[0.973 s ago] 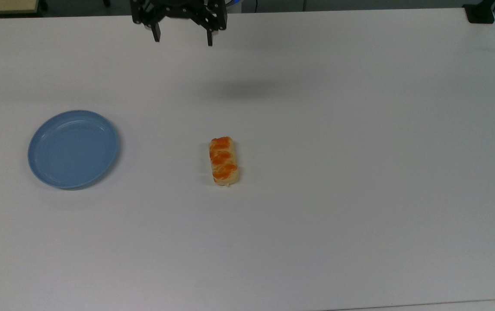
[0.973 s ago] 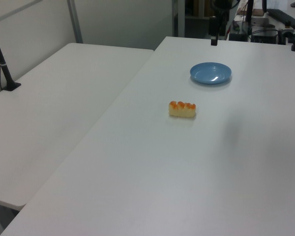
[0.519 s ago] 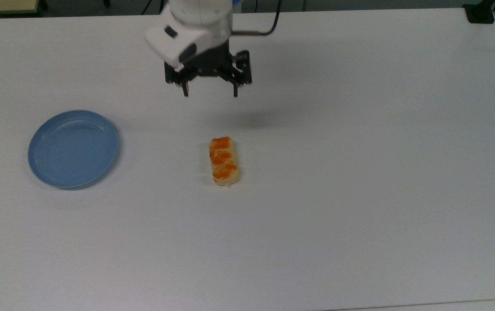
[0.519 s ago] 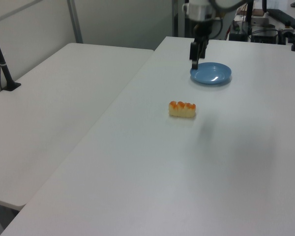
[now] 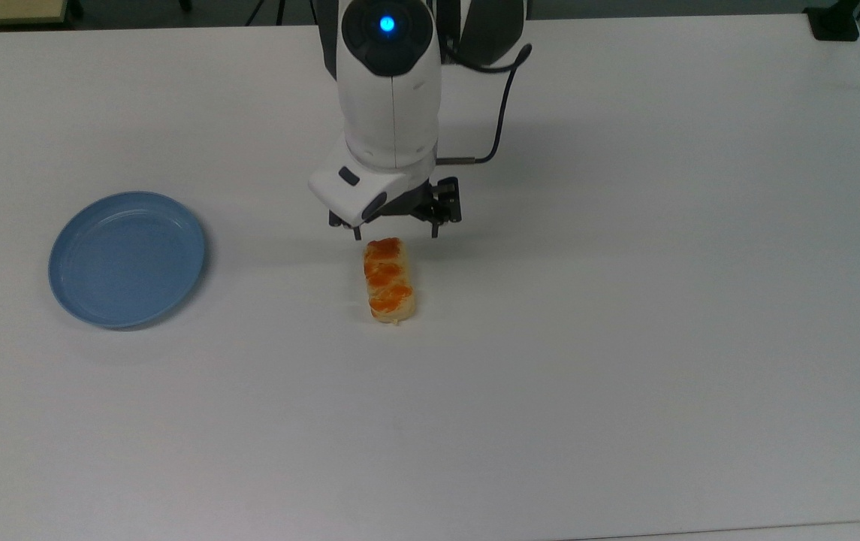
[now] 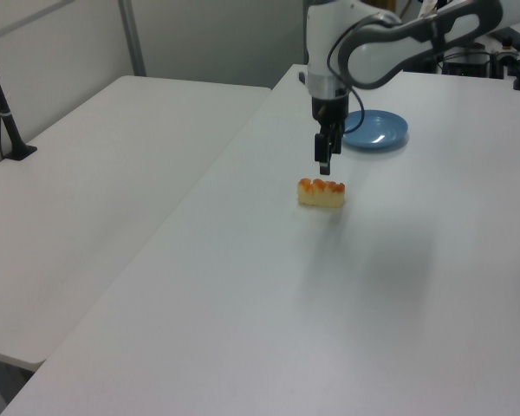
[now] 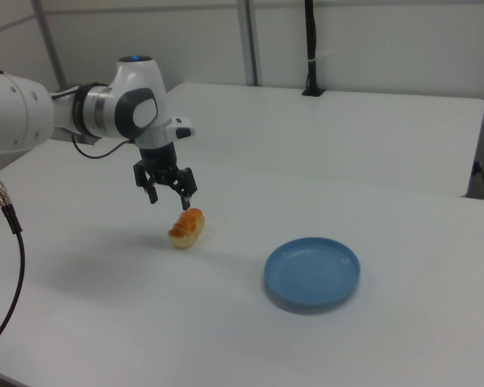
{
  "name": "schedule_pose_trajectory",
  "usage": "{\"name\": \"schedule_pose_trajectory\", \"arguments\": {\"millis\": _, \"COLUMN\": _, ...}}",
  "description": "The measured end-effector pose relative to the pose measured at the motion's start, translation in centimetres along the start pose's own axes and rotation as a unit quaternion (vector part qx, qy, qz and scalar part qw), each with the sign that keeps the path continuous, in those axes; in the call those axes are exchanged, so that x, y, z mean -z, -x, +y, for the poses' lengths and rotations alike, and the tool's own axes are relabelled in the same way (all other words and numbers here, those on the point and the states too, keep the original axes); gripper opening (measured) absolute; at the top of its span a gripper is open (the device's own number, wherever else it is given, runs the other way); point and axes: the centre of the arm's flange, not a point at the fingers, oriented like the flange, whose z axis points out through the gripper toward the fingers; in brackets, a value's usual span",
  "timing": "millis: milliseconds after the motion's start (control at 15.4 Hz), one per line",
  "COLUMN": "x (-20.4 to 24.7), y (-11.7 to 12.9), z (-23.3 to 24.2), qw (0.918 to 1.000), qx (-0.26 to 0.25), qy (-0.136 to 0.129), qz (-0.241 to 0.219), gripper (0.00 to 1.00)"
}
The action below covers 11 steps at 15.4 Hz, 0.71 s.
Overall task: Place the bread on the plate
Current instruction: 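Lower the open gripper down over the orange-topped bread roll, then close the gripper on the bread roll and lift it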
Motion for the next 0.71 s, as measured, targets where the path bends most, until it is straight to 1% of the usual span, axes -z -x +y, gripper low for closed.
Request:
{"name": "schedule_pose_trajectory", "arguments": {"millis": 195, "x": -2.7, "y": -0.8, "z": -0.1, "qw": 1.0000, "qx": 0.002, "qy": 0.003, "qz": 0.003, "gripper": 1.00}}
{"name": "schedule_pose_trajectory", "arguments": {"millis": 454, "x": -6.4, "y": -1.8, "z": -1.4, "qw": 0.9997, "qx": 0.017, "qy": 0.010, "qz": 0.012, "gripper": 1.00}}
{"name": "schedule_pose_trajectory", "arguments": {"millis": 713, "x": -6.8, "y": -2.0, "z": -0.9, "qw": 0.9997, "qx": 0.017, "qy": 0.017, "qz": 0.011, "gripper": 1.00}}
